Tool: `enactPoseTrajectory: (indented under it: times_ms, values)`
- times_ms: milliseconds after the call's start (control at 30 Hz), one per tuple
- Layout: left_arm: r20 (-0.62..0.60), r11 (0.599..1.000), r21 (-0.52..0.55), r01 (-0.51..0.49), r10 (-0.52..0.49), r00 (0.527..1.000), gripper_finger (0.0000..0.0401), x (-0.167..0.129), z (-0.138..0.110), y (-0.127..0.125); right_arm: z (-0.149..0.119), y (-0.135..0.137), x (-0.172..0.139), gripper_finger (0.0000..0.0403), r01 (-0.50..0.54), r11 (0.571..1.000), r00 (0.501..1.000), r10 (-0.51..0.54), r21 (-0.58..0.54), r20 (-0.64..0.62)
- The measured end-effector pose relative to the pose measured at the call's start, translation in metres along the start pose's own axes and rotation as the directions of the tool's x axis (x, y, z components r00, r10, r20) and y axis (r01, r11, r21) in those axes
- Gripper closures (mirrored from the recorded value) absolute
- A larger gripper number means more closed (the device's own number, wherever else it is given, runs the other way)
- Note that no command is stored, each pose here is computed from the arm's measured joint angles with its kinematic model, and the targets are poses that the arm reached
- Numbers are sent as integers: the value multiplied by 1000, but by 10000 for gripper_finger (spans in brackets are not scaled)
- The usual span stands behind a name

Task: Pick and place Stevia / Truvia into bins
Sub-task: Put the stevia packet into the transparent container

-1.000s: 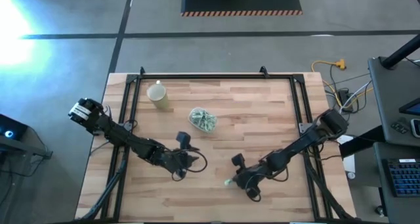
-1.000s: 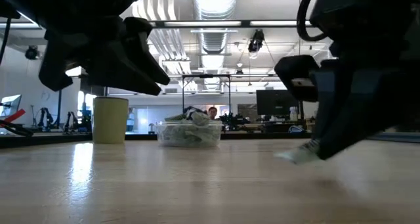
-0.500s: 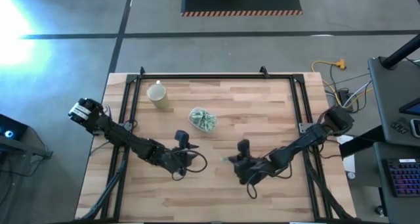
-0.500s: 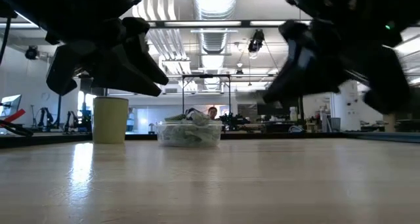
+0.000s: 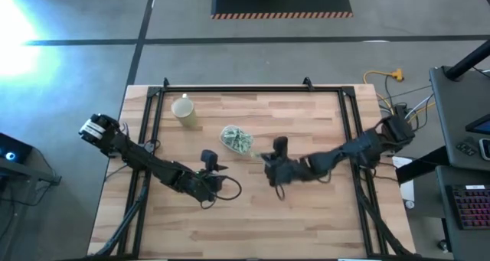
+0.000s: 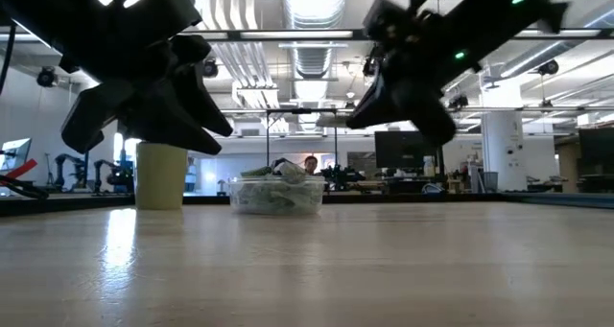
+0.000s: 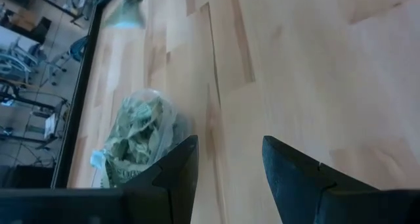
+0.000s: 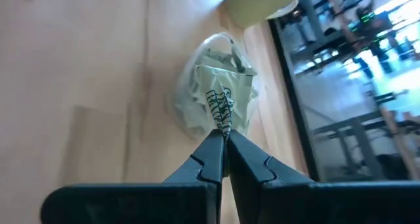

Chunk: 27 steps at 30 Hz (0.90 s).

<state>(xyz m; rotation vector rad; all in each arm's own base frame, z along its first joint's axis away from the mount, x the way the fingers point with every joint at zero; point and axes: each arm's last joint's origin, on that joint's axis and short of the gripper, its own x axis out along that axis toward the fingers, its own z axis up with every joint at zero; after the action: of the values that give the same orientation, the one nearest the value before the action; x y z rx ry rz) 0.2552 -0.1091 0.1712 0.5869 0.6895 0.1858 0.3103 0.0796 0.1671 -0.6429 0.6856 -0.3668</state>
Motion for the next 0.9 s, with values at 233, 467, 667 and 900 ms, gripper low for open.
enactPoseTrajectory:
  times_ms: [233, 467, 667, 900]
  values:
    - [-22, 1000, -9, 3, -3, 1000, 248, -3, -2, 2, -8, -46, 40, 392, -43, 992, 999, 39, 121, 33]
    - [-31, 1000, -3, 5, -5, 1000, 248, -5, -3, 4, -12, -78, 62, 392, -143, 973, 978, 111, 180, 176]
    - [-26, 1000, -7, 5, -5, 1000, 248, -6, -3, 5, -18, -93, 76, 392, -219, 946, 953, 154, 239, 262]
    - [-27, 1000, -6, 5, -5, 1000, 248, -6, -3, 5, -25, -86, 90, 392, -257, 932, 943, 185, 255, 276]
